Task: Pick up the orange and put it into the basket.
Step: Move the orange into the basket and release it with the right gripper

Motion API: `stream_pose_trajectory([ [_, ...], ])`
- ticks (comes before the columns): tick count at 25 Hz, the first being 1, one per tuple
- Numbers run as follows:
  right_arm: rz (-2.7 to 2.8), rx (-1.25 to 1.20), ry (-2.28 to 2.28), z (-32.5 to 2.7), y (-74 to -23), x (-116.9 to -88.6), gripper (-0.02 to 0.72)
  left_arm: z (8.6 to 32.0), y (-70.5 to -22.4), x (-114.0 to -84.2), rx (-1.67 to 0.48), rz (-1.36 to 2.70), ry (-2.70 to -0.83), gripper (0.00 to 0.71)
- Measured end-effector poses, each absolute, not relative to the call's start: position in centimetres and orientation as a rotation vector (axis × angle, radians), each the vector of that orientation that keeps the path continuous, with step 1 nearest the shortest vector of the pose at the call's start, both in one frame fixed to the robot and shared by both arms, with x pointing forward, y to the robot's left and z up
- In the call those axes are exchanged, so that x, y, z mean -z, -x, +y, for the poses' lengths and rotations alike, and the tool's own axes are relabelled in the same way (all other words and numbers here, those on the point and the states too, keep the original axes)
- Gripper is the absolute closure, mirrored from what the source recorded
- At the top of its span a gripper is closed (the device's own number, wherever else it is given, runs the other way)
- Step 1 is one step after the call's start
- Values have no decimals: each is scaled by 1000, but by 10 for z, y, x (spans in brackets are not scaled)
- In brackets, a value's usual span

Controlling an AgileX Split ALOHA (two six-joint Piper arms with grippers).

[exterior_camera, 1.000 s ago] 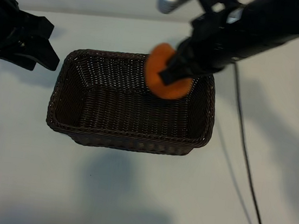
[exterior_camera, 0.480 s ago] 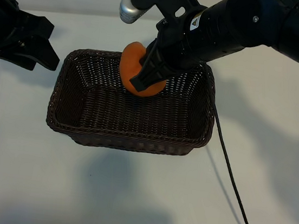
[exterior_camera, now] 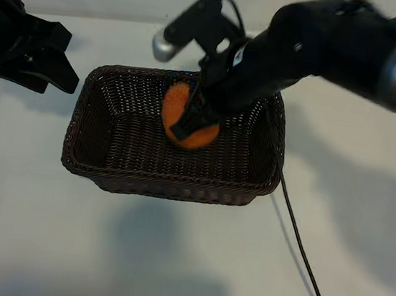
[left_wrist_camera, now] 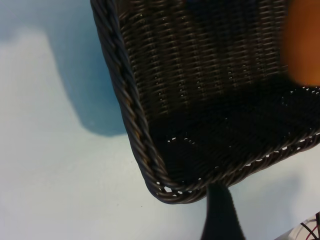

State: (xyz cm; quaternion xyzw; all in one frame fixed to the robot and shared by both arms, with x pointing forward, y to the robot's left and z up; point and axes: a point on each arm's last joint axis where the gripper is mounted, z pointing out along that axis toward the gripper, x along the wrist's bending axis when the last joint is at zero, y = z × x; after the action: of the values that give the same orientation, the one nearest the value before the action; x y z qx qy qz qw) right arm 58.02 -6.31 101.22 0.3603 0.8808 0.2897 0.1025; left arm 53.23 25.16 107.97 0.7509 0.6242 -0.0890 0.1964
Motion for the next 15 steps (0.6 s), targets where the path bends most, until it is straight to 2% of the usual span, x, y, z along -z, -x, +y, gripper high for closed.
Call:
stream_pose_trajectory([
  [6, 2675, -748, -1101, -58, -588, -971, 608, 252, -532, -1080, 250, 1750, -2102, 212],
  [13, 2685, -737, -1114, -57, -589, -964, 607, 252, -532, -1080, 250, 1750, -2102, 212],
  [15, 2685, -747, -1128, -57, -589, -964, 573, 252, -532, -1080, 250, 1750, -2102, 212],
])
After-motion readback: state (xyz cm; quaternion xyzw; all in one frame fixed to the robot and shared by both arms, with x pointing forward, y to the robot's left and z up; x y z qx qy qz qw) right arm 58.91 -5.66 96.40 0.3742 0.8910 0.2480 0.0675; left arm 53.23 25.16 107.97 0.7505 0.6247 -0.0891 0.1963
